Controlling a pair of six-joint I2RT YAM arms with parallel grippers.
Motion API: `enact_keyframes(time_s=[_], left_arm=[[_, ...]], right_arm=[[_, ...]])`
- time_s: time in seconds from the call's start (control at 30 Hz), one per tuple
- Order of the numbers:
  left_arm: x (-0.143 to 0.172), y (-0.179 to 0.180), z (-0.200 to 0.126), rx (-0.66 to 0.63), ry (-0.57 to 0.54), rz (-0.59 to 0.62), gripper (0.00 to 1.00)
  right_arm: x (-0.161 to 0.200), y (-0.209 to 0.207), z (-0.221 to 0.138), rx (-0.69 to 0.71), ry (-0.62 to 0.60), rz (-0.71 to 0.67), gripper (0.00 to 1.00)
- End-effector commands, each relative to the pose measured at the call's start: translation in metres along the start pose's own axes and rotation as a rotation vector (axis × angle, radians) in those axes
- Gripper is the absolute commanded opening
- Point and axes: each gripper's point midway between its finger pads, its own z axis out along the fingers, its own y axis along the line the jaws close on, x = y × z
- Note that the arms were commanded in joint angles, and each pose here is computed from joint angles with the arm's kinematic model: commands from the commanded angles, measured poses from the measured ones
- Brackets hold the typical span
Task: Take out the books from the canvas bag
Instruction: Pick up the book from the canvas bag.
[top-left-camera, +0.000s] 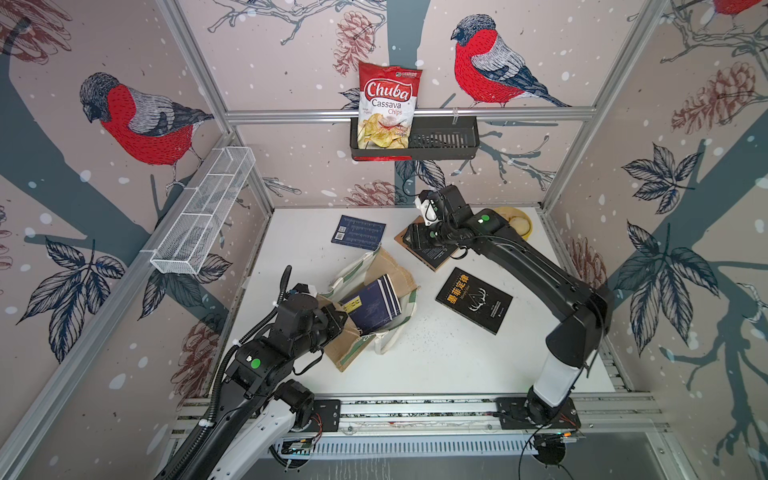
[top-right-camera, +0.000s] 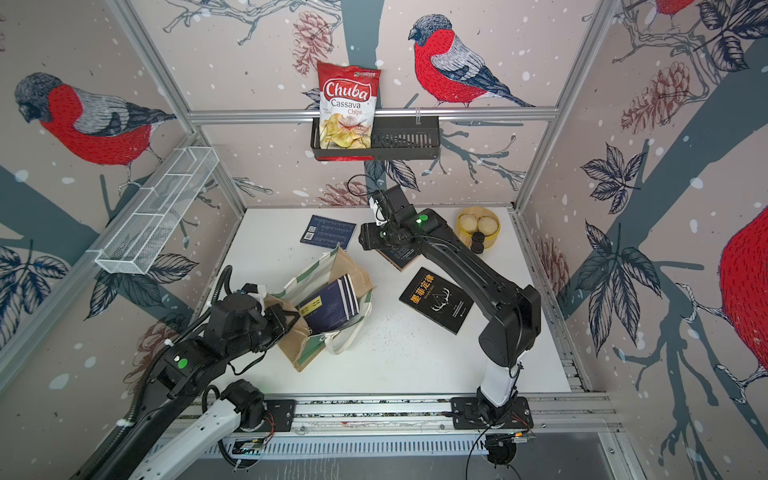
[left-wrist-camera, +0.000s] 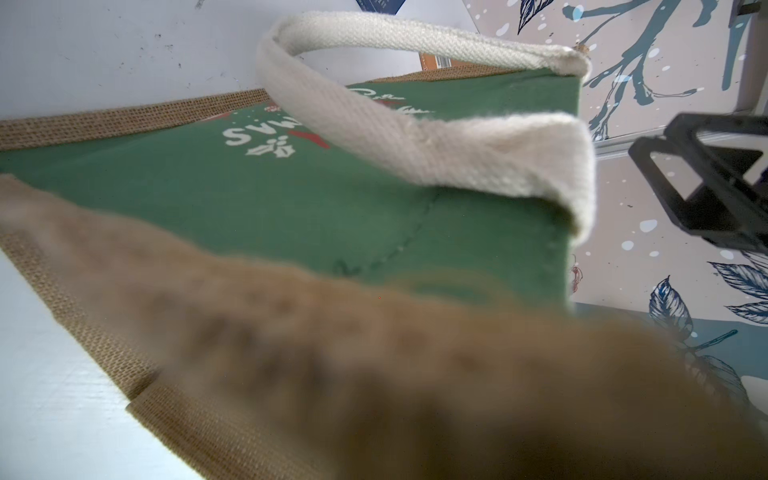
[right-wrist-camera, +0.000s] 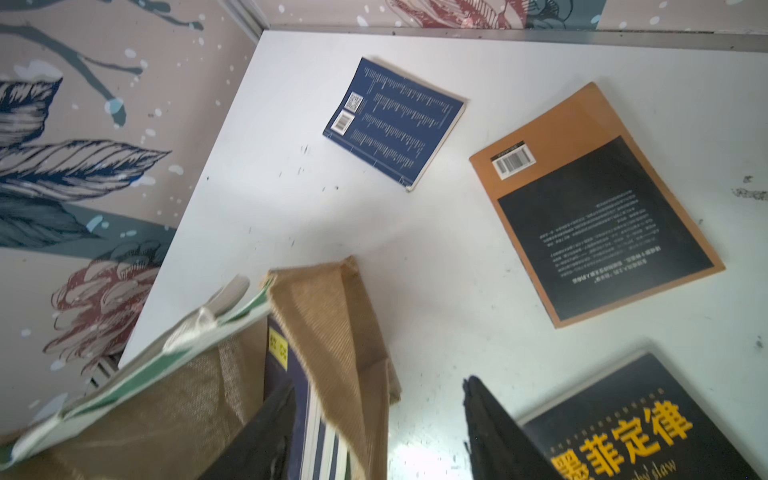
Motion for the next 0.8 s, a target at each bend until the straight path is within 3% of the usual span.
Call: enact_keyframes(time_s=[0.0,0.17,0.4,0.77], left_arm=[[0.0,0.005,0.001,-0.009,-0.01,-0.033,0.0],[0.002,0.009,0.002,0.002,-0.017,-0.065,0.0],[0.004,0.011,0.006,0.018,-0.013,-0.093,0.0],[0.004,0.013,0.002,0.026,-0.023,-0.112,0.0]], right_arm=[[0.027,0.008,-0.018,0.036,0.058,-0.043,0.59],[0.06,0.049,-0.025,-0.017,0.127,-0.093,0.56],[0.109,0.087,0.013,-0.054,0.264,-0.153,0.55],[0.144,0.074,0.076,0.015,0.369,-0.182,0.56]])
